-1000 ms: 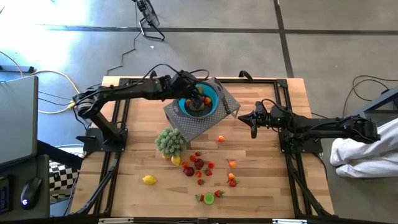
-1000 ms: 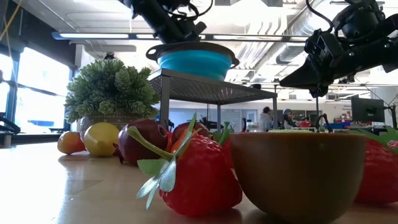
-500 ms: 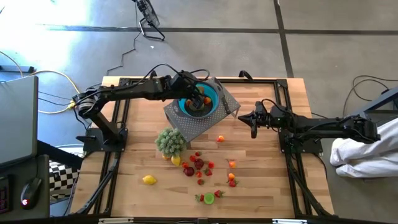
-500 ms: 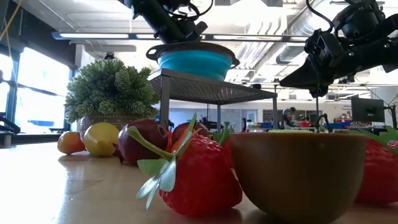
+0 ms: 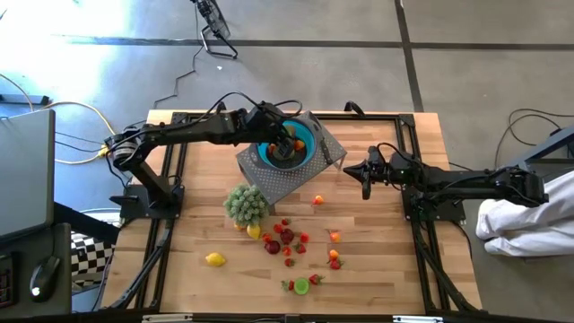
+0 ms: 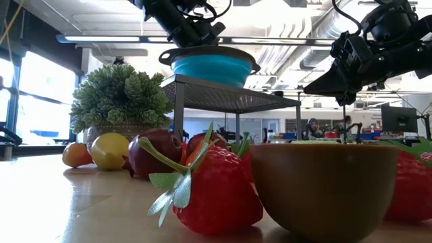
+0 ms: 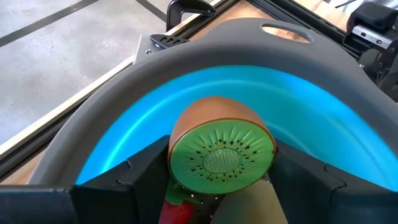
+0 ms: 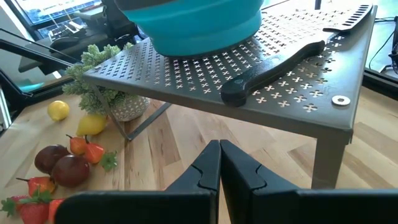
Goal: Pick & Place Fruit
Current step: Put the kiwi into the blue strainer bowl on the shelf, then put the pear into the blue strainer bowl on the shelf
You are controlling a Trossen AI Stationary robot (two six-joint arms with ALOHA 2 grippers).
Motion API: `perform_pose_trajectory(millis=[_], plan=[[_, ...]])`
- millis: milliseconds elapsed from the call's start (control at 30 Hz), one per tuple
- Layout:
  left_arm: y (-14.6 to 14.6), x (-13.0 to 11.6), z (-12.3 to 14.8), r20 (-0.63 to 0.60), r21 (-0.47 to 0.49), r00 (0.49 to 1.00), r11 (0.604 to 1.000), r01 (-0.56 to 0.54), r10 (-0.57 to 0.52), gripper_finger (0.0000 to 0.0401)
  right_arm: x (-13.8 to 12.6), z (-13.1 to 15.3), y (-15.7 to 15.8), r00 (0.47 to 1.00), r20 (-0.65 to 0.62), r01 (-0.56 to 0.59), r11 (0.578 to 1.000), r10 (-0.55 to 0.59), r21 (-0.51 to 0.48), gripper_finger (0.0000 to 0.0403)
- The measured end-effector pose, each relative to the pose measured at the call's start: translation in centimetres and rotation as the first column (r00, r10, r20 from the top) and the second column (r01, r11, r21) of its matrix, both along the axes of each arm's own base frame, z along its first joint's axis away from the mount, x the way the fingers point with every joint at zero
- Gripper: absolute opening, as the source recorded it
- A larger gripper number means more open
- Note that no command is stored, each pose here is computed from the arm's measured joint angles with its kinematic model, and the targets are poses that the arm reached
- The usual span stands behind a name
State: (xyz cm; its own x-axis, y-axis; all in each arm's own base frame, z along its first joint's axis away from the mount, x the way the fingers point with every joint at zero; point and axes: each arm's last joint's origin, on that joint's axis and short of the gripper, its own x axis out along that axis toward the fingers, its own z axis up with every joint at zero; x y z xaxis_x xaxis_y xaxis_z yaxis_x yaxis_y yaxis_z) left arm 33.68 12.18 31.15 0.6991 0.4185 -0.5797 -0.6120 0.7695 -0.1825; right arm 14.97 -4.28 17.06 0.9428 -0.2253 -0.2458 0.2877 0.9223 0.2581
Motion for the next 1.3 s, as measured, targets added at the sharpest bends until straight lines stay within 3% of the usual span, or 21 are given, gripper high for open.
perform_pose_trajectory(millis=[733,1300], plan=[[0.12,0.34,0.48,0.043,0.051,0.999,0.999,0.02,-0.022,0.0243,0.0,0.0,0.01,1.0,-0.005,-0.01,1.0,0.01,-0.023,0.0002],[0.12,0.34,0.49,0.04,0.058,0.999,0.998,0.026,-0.028,0.0294,0.0,-0.01,0.01,1.0,-0.006,-0.01,1.0,0.01,-0.023,0.0002]])
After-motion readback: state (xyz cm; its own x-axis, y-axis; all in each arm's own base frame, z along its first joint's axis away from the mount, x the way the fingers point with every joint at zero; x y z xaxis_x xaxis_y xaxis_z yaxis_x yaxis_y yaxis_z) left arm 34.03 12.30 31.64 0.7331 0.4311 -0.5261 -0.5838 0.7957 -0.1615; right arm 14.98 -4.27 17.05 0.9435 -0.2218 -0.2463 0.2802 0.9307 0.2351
